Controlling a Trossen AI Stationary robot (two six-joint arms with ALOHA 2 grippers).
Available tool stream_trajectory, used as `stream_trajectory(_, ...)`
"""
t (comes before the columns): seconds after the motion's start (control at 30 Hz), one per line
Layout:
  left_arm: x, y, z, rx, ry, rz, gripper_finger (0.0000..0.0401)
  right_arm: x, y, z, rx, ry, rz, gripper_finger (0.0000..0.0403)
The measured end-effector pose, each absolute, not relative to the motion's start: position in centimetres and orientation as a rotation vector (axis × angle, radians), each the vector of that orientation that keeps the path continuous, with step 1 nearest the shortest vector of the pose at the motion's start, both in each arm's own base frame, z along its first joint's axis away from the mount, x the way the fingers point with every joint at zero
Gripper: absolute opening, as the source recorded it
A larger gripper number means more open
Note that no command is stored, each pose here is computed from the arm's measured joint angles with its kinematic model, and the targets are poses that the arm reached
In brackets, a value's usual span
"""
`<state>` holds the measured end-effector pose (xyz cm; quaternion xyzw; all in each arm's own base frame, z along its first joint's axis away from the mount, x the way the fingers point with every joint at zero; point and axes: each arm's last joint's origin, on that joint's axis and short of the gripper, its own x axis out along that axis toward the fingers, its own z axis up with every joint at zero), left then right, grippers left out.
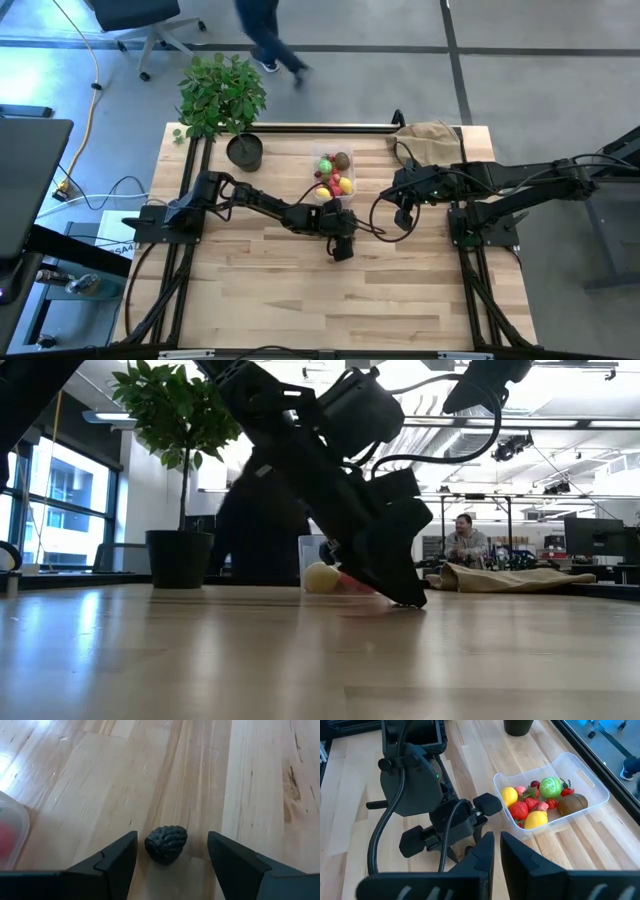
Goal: Pick and placing Produce into tupperware
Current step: Put the blackberry into the transparent bin
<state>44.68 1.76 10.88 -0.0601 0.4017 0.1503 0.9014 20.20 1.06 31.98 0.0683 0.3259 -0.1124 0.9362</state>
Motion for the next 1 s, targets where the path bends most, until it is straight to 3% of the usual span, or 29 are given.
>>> stream_trajectory(0.43,44.85,1.77,11.03,-0.127,0.808,0.311,0.0150,20.20,1.05,31.98,0.140,0.666,-0.230,0.0024)
stream_trajectory(1.0,44.82,1.77,11.01,-0.127,0.812,0.312,0.0142,20.19,1.05,31.98,0.140,0.666,-0.230,0.0024)
